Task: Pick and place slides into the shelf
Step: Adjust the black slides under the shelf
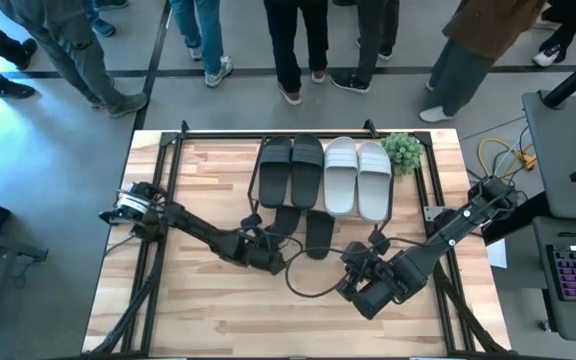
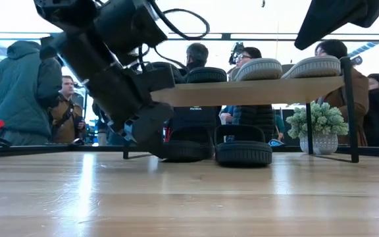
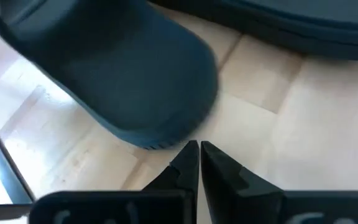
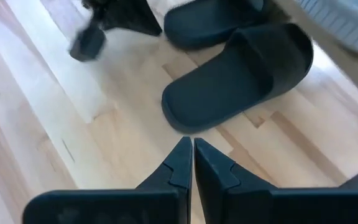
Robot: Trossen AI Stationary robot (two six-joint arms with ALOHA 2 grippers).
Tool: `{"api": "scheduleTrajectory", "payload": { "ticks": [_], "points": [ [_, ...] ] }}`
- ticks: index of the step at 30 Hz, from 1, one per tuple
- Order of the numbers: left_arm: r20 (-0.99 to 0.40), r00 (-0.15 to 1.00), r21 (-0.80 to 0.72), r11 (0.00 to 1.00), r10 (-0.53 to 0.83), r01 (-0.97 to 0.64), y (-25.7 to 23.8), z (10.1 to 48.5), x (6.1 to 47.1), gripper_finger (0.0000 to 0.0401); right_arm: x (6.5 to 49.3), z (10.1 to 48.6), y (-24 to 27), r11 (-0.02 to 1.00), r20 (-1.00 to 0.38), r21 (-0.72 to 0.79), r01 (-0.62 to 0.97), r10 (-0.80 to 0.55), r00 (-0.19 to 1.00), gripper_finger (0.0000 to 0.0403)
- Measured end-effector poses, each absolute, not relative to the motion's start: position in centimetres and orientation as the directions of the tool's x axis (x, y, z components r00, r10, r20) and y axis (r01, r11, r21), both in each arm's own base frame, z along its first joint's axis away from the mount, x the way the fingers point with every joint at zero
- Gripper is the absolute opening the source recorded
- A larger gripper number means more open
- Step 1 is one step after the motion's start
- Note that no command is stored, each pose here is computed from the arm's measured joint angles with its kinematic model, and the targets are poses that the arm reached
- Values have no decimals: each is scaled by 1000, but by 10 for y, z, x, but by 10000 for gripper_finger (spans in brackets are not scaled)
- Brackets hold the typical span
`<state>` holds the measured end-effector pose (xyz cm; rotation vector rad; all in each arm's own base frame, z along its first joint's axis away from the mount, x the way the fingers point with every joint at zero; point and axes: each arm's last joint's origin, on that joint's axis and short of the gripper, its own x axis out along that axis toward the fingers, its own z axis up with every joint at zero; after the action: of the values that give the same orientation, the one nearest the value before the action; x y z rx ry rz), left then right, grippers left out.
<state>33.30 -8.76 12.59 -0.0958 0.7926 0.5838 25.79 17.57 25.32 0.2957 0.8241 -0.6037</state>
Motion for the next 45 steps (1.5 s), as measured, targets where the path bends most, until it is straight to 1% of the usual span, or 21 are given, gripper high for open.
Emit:
{"api": "scheduleTrajectory", "payload": {
  "ticks": [5, 8, 12, 16, 19, 24, 28, 34, 37, 39, 45],
  "points": [
    [-701, 574, 134, 868, 425, -478, -109, 142, 325, 2, 256, 246, 176, 790, -805, 46, 612, -333, 491, 9],
    [-717, 540, 150, 854, 441, -497, -119, 151, 311, 2, 258, 234, 176, 768, -826, 109, 632, -284, 487, 9],
    [-737, 516, 104, 828, 436, -551, -136, 161, 285, 2, 266, 212, 171, 716, -827, 247, 653, -195, 527, 9],
    [-735, 552, 20, 827, 393, -562, -154, 172, 267, 2, 277, 192, 162, 683, -802, 352, 640, -132, 582, 9],
    [-731, 576, -30, 825, 367, -564, -164, 179, 258, 2, 283, 177, 155, 672, -818, 361, 647, -105, 565, 9],
    [-734, 576, -52, 816, 359, -575, -171, 179, 249, 2, 298, 155, 152, 688, -827, 367, 626, -67, 558, 9],
    [-736, 576, -52, 818, 356, -572, -174, 179, 247, 2, 307, 145, 149, 715, -835, 312, 625, -108, 540, 9],
    [-725, 581, -46, 816, 369, -576, -174, 179, 247, 2, 316, 140, 136, 726, -836, 252, 641, -170, 521, 9],
    [-722, 583, -46, 815, 372, -577, -174, 179, 247, 2, 319, 141, 127, 712, -818, 238, 661, -220, 532, 9],
    [-721, 584, -46, 815, 373, -577, -174, 179, 247, 2, 319, 139, 119, 698, -817, 215, 683, -255, 517, 9],
    [-708, 590, -40, 813, 387, -581, -173, 180, 247, 2, 327, 139, 101, 712, -805, 185, 677, -285, 520, 9]
  ]
}}
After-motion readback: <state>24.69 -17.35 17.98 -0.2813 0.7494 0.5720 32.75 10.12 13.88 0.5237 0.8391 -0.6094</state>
